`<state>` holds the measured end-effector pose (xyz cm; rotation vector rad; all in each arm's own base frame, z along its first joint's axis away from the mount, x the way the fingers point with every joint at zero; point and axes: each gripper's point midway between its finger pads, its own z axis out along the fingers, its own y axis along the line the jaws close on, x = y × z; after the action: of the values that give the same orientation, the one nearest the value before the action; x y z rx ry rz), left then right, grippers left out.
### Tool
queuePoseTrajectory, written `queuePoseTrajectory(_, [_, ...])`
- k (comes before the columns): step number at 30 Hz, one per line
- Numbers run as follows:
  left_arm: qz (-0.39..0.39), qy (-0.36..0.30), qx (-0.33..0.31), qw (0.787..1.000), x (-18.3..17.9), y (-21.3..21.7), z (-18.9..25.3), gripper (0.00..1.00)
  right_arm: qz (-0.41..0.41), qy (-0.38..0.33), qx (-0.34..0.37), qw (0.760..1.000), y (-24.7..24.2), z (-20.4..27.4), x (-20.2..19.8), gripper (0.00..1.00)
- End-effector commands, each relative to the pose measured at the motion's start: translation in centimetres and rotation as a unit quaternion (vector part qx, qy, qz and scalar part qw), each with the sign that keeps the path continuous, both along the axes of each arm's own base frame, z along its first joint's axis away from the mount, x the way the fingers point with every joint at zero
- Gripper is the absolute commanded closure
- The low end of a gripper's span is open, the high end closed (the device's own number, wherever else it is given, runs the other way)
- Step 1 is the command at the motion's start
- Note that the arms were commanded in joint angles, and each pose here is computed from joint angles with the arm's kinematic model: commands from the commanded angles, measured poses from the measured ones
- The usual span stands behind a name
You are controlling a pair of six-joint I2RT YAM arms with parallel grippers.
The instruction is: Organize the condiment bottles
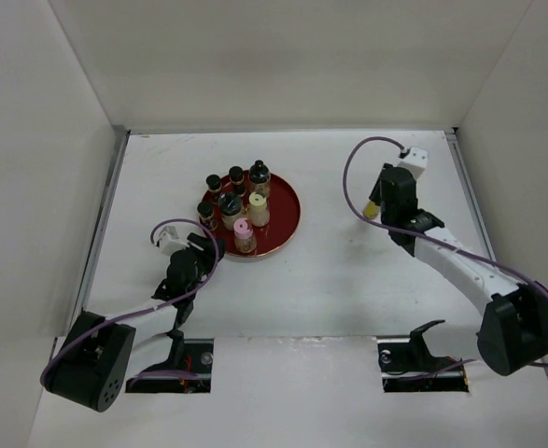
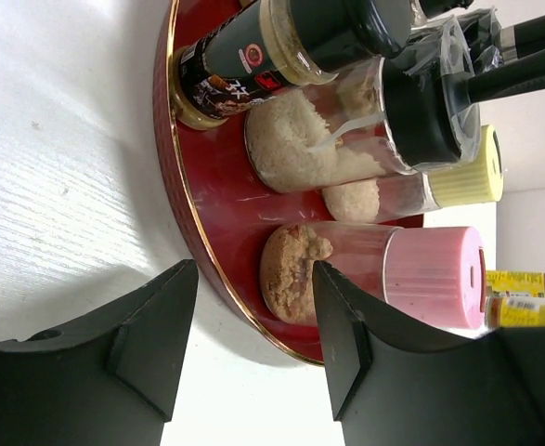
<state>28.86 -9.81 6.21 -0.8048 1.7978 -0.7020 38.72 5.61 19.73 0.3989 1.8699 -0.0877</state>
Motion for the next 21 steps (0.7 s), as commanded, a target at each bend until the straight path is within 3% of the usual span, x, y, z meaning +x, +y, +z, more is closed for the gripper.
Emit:
queuePoseTrajectory(1, [0.001,-0.04,-0.011,0.999,0.4,0.0,2.0,0.49,0.072,-0.1,0.057,0.991,6.4,6.9,2.8,0.75])
queuePoseTrajectory(11, [0.021,-0.056,-0.009,0.998,-0.2,1.2,2.8,0.49,0.184,-0.095,0.039,0.978,20.0,7.7,7.5,0.76])
queuePoseTrajectory(21, [0.012,-0.048,-0.008,0.999,-0.1,0.8,2.4,0.49,0.222,-0.086,0.018,0.971,26.0,6.1,9.5,0.75])
